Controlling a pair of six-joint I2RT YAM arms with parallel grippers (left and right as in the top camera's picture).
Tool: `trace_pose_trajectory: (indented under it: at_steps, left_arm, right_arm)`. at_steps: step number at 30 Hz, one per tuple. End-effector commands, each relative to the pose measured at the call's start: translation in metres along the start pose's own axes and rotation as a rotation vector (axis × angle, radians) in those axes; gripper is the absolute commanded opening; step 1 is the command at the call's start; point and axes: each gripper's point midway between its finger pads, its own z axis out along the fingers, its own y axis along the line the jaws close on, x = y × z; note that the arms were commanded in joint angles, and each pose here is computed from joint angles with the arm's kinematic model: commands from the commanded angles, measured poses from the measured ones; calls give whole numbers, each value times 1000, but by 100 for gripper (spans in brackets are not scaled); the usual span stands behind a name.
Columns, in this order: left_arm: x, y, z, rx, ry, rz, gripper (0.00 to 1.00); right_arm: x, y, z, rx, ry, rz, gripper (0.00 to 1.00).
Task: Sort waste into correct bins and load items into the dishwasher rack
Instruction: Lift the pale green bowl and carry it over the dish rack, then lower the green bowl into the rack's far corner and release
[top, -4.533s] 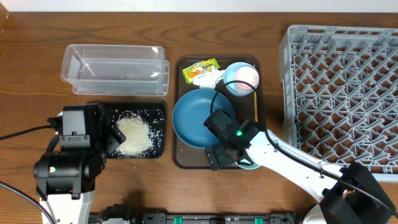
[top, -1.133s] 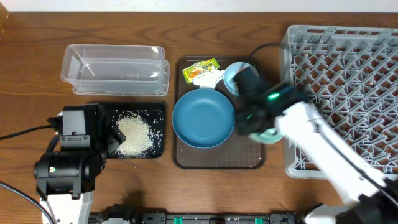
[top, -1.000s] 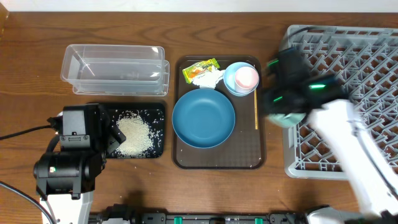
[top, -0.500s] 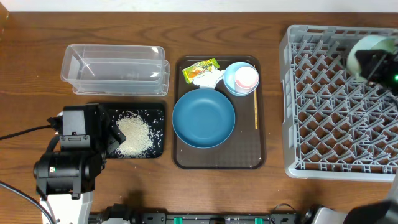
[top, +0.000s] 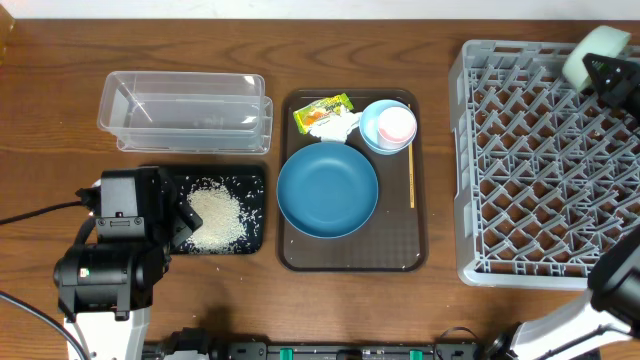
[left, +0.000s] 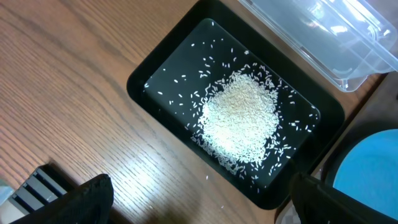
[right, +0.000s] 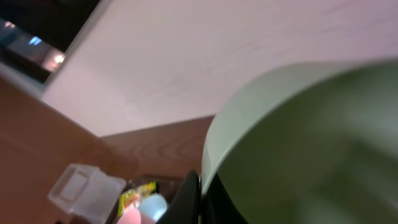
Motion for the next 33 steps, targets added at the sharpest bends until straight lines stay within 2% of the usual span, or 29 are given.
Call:
trace_pose_trajectory:
  at_steps: [1,11,19,25,33]
  left_arm:
    - [-4,2,-3,-6,-16,-5,93]
    - [-4,2,-3,-6,-16,-5,93]
    - [-4,2,-3,-6,-16,-5,93]
    - [-4,2,-3,-6,-16,-5,93]
    - [-4,2,-3,-6,-16,-5,93]
  right_arm:
    - [14,2,5,-127,50,169,1]
    - [52,-21,7,-200,130,336,1]
    - [47,-43,-21,-139,88,444,6]
    - [45,-60,-43,-85,49,508,16]
    - [31,-67,-70,6,-10,542,18]
